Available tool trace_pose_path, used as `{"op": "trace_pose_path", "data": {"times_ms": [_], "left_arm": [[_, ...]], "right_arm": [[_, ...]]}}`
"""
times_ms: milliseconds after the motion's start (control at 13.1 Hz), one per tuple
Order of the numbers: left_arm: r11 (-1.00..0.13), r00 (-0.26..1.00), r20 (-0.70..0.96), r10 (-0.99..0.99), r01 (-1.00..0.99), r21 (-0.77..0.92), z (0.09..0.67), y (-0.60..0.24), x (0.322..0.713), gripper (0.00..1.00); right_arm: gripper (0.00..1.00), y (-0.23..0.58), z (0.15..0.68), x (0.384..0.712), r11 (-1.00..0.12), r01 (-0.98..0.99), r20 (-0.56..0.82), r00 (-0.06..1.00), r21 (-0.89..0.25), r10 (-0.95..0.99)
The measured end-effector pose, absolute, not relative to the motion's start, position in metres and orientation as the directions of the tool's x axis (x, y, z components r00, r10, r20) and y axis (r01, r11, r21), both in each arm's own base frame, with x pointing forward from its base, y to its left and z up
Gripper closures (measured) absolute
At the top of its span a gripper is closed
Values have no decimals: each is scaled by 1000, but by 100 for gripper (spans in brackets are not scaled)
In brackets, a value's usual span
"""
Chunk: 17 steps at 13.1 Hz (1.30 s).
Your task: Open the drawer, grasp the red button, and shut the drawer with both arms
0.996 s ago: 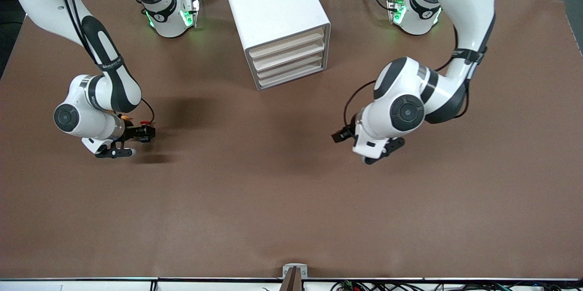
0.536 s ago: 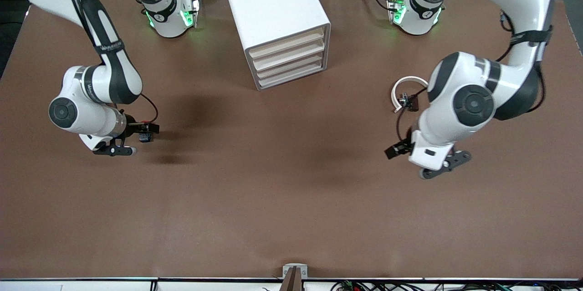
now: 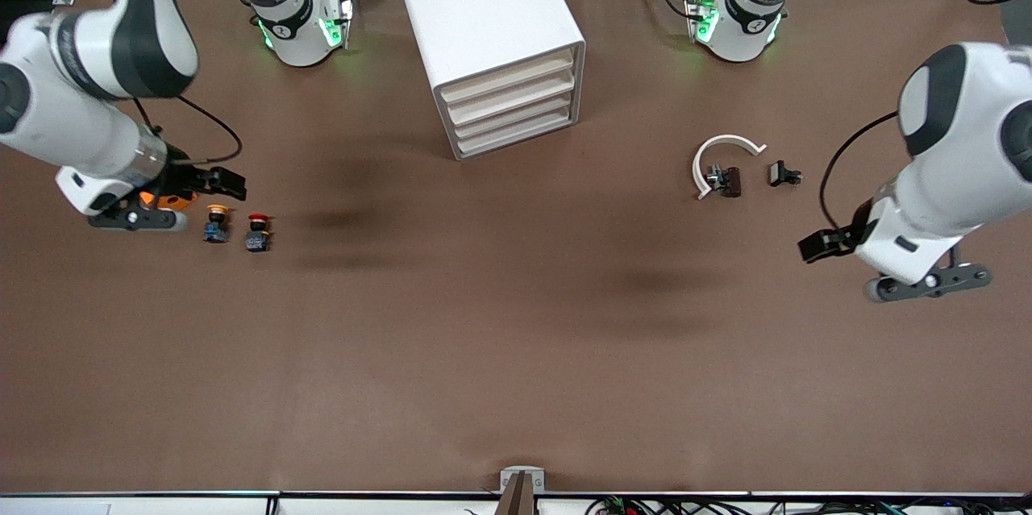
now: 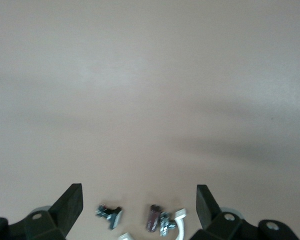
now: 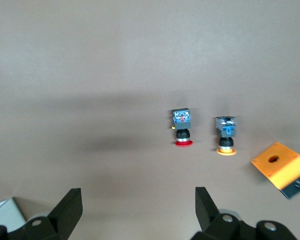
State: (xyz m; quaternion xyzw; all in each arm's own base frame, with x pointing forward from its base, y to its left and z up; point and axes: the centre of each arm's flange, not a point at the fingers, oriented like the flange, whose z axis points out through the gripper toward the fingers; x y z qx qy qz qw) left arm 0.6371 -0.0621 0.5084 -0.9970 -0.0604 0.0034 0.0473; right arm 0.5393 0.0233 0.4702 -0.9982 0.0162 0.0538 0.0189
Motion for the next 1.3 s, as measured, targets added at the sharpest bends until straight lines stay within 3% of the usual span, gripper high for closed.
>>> {"op": "trace_pose_path", "data": {"times_ms": [306, 613, 1302], "left_arm": [[-988, 996, 32, 85, 88, -124, 580, -52, 601, 0], [-993, 997, 57, 52, 58, -106, 628, -59, 567, 0], [-999, 1000, -2, 22, 22, -46, 641, -51, 519, 0]], "right_arm": [[0, 13, 556, 540, -998, -45, -63, 997, -39, -43], [0, 0, 608, 532, -997, -63, -49, 997, -41, -61], [0, -10, 660, 522, -997, -73, -22, 997, -13, -73]]}}
